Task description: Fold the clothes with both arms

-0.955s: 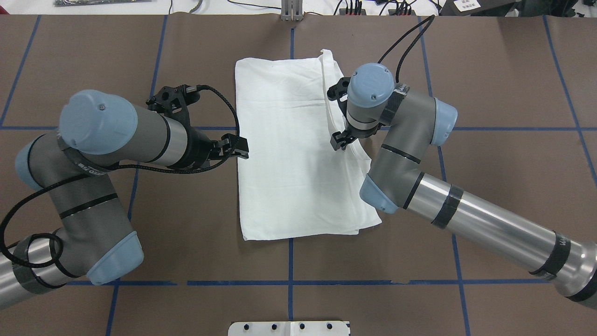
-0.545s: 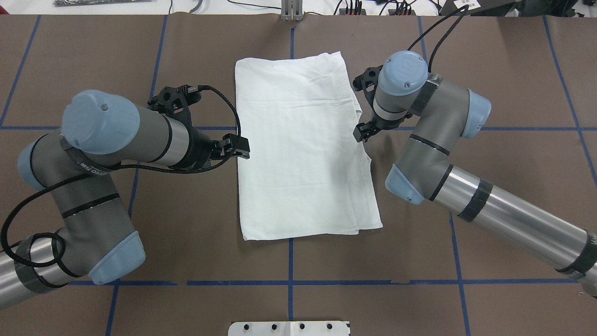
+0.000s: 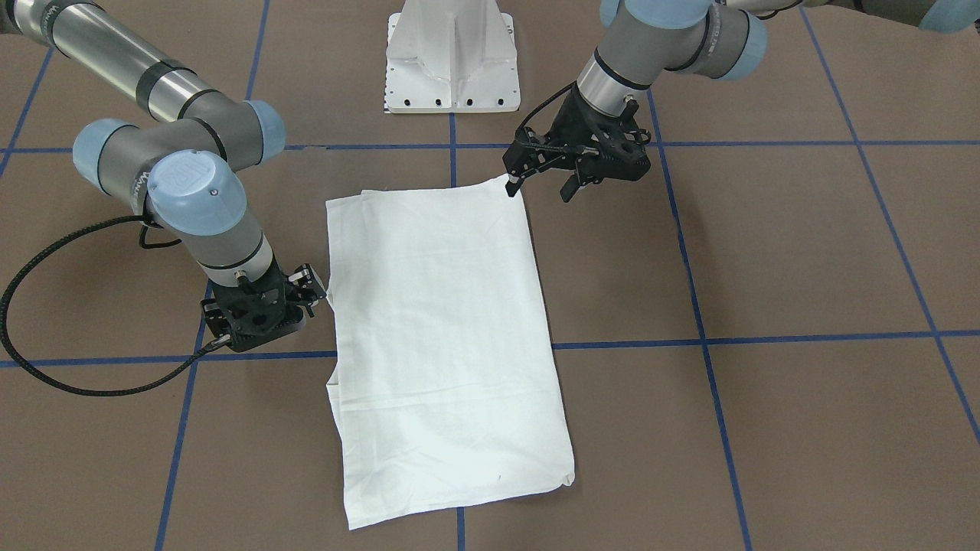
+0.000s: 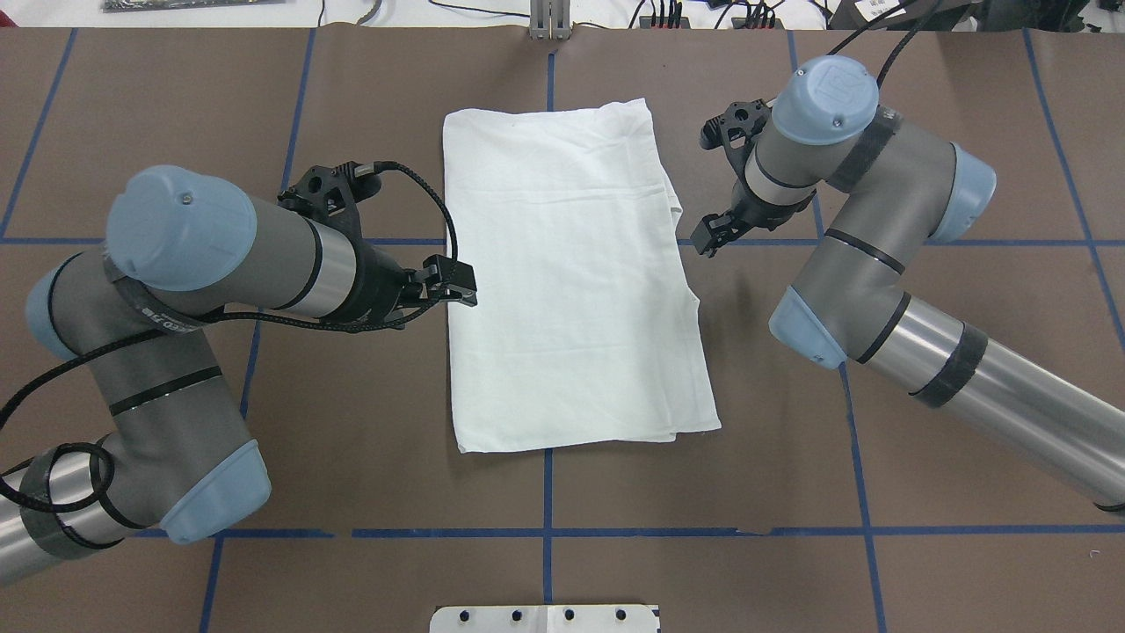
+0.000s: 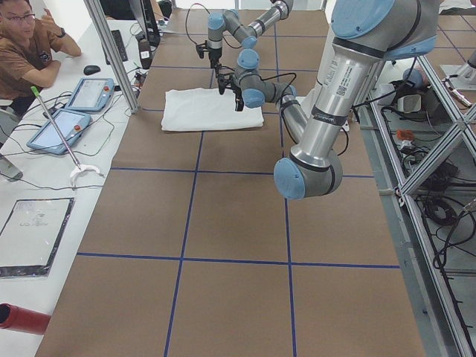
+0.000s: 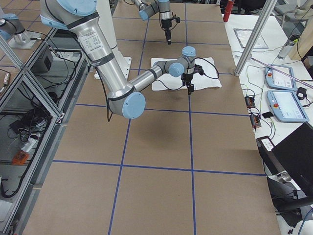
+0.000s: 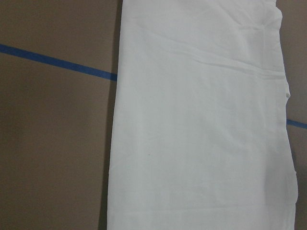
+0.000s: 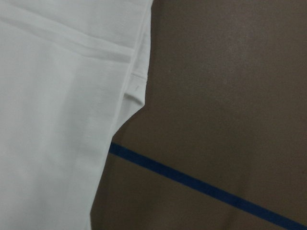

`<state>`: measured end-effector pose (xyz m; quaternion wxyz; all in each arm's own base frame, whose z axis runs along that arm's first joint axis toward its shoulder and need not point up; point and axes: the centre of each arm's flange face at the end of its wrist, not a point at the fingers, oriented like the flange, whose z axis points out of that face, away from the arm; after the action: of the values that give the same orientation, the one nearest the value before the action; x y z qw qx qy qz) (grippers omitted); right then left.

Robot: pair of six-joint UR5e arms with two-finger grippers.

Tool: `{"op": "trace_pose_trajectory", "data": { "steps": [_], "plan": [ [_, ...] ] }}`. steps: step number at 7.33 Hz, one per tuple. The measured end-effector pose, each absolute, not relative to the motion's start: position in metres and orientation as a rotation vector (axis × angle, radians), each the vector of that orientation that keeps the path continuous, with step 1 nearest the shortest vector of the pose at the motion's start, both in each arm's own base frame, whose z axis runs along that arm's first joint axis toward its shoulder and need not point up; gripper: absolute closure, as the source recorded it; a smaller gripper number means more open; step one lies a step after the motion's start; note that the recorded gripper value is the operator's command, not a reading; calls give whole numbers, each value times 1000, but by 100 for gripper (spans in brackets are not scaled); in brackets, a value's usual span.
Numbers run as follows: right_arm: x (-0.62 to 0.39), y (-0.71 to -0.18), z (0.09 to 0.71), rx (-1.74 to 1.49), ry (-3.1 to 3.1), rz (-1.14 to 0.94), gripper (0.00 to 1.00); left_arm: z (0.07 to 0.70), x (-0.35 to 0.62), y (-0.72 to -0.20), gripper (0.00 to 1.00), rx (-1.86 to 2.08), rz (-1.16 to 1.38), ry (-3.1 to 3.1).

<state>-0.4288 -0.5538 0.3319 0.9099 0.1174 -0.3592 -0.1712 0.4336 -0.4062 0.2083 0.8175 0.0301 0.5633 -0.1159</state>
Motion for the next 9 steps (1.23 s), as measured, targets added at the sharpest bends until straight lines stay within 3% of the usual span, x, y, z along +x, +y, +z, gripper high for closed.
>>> {"op": "trace_pose_trajectory", "data": {
  "steps": [5,7,9],
  "plan": [
    [-407,-489,272,124,-932,-199,0,226,516,-317,0,-159,-481,1116],
    [-420,-474,264,88,-943,-142,0,248,539,-311,2,-188,-523,1020],
    [-425,-467,259,83,-943,-115,0,266,555,-314,19,-185,-540,972]
  ]
}}
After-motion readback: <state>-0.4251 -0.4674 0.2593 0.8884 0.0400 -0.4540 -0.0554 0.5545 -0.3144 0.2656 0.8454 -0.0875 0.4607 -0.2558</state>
